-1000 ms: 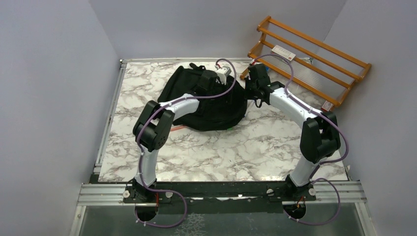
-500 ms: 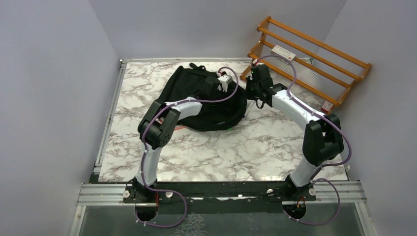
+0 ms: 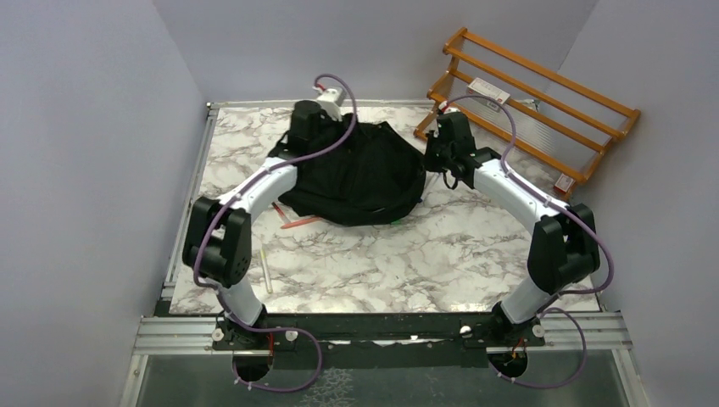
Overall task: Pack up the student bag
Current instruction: Adjust the student bag at the center of the board.
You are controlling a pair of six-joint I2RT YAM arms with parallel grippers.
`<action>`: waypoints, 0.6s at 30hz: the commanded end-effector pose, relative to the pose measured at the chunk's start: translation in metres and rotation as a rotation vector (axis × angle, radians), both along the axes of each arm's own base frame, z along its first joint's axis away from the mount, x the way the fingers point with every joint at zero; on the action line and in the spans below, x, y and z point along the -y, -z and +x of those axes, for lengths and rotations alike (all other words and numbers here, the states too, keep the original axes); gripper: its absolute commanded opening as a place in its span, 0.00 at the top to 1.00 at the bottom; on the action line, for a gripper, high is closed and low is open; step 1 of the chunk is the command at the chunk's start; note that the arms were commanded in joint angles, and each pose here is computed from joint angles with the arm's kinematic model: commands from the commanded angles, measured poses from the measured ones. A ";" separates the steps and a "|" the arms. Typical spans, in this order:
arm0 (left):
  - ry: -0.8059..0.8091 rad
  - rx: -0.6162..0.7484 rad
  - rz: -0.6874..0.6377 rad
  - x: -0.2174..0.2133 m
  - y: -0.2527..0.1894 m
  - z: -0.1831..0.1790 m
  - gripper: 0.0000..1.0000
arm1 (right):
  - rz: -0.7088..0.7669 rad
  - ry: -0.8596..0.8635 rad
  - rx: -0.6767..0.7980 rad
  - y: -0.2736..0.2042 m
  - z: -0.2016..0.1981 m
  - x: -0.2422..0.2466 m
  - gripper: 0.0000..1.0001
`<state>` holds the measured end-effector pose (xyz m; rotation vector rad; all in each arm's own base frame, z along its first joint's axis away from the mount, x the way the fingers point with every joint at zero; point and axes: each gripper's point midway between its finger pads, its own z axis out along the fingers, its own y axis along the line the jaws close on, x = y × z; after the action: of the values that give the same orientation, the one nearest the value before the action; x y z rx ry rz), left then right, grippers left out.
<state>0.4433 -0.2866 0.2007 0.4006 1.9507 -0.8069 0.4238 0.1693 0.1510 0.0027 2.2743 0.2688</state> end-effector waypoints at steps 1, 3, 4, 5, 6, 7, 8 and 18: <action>-0.148 -0.006 -0.003 -0.062 -0.002 0.014 0.24 | 0.034 -0.026 0.122 -0.046 0.006 -0.001 0.86; -0.184 -0.009 -0.001 -0.079 0.001 0.019 0.24 | 0.042 -0.046 0.142 -0.056 0.006 -0.004 0.81; -0.192 -0.010 -0.004 -0.084 0.001 0.021 0.24 | 0.045 -0.055 0.149 -0.061 0.006 -0.005 0.80; -0.195 -0.010 -0.006 -0.088 0.001 0.023 0.24 | 0.050 -0.069 0.152 -0.064 0.005 -0.007 0.79; -0.197 -0.011 -0.004 -0.090 0.001 0.023 0.24 | 0.056 -0.084 0.155 -0.067 0.005 -0.009 0.78; -0.195 -0.011 -0.001 -0.091 0.003 0.023 0.24 | 0.062 -0.101 0.157 -0.069 0.004 -0.012 0.78; -0.191 -0.013 0.000 -0.091 0.004 0.023 0.23 | 0.063 -0.113 0.158 -0.071 0.005 -0.014 0.77; -0.119 -0.023 -0.021 -0.077 0.009 0.032 0.23 | 0.146 -0.251 0.110 -0.074 0.016 -0.050 0.76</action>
<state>0.4660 -0.1980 0.1842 0.2108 1.9988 -0.7066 0.4357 0.2020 0.2230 -0.1546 2.1289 0.4552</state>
